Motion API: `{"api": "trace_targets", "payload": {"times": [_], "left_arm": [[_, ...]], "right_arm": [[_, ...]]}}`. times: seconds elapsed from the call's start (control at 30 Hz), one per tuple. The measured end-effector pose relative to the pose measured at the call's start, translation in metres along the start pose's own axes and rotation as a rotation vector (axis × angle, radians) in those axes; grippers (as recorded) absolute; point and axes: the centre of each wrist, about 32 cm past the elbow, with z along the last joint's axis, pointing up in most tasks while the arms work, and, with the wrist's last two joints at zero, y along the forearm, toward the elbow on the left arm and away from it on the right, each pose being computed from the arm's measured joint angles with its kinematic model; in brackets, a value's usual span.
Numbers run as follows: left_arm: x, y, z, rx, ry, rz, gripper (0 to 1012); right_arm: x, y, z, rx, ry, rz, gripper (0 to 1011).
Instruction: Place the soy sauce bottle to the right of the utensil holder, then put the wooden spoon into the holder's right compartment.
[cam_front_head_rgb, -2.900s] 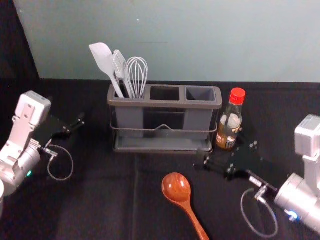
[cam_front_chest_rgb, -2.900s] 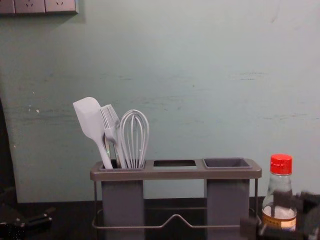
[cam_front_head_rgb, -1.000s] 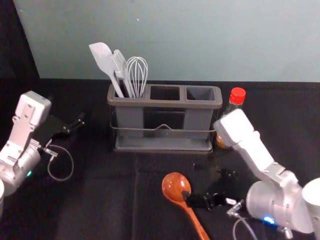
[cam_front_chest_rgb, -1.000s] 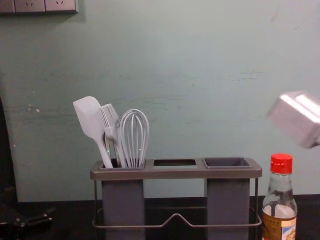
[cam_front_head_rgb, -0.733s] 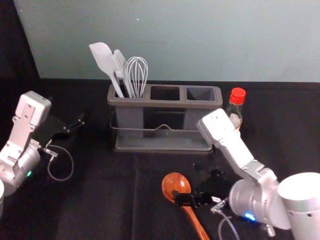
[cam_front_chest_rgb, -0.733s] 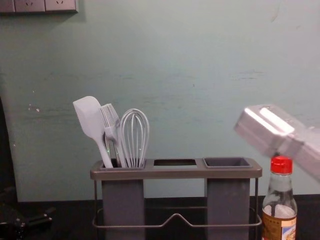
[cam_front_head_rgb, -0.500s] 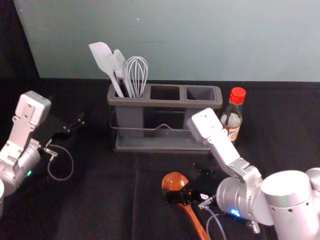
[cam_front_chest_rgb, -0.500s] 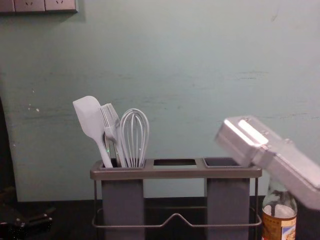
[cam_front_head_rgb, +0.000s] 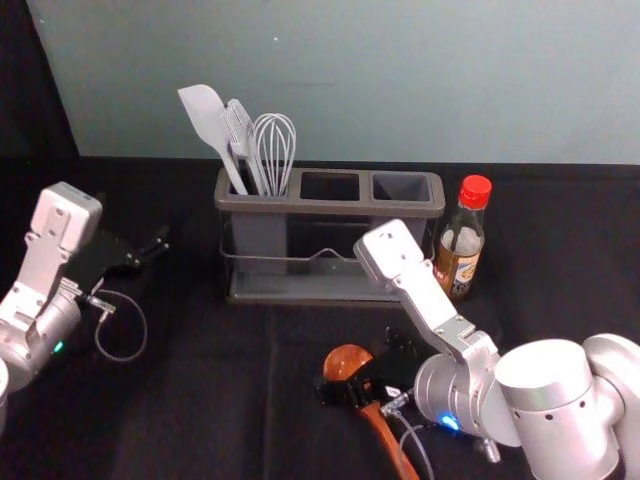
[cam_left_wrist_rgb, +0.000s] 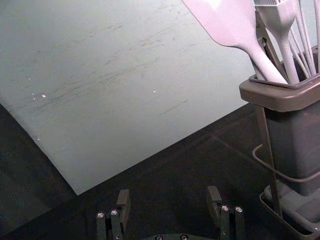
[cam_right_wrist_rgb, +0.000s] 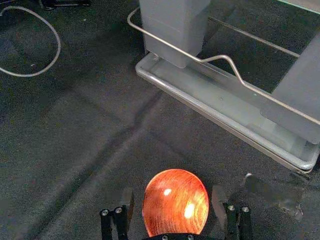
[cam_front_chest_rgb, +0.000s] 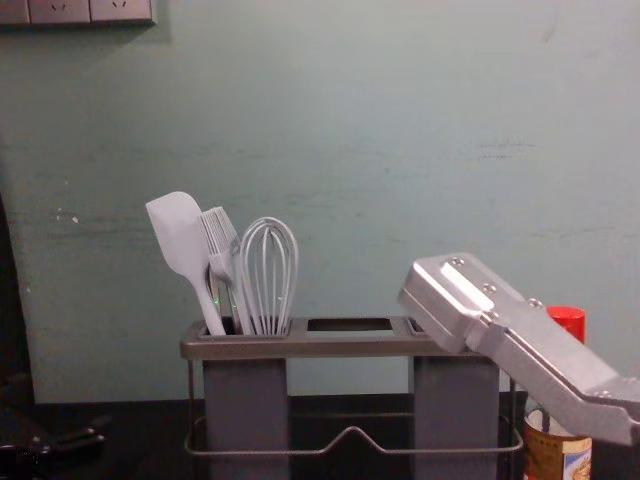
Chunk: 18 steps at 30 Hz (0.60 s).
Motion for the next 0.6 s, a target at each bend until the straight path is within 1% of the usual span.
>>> {"api": "trace_targets", "payload": {"times": [0.6], "left_arm": [[0.0,0.0,0.0,0.0,0.0,0.0,1005]], "right_arm": [[-0.0003,0.0053,0.0013,-0.018,-0.007,-0.007,1002]]}}
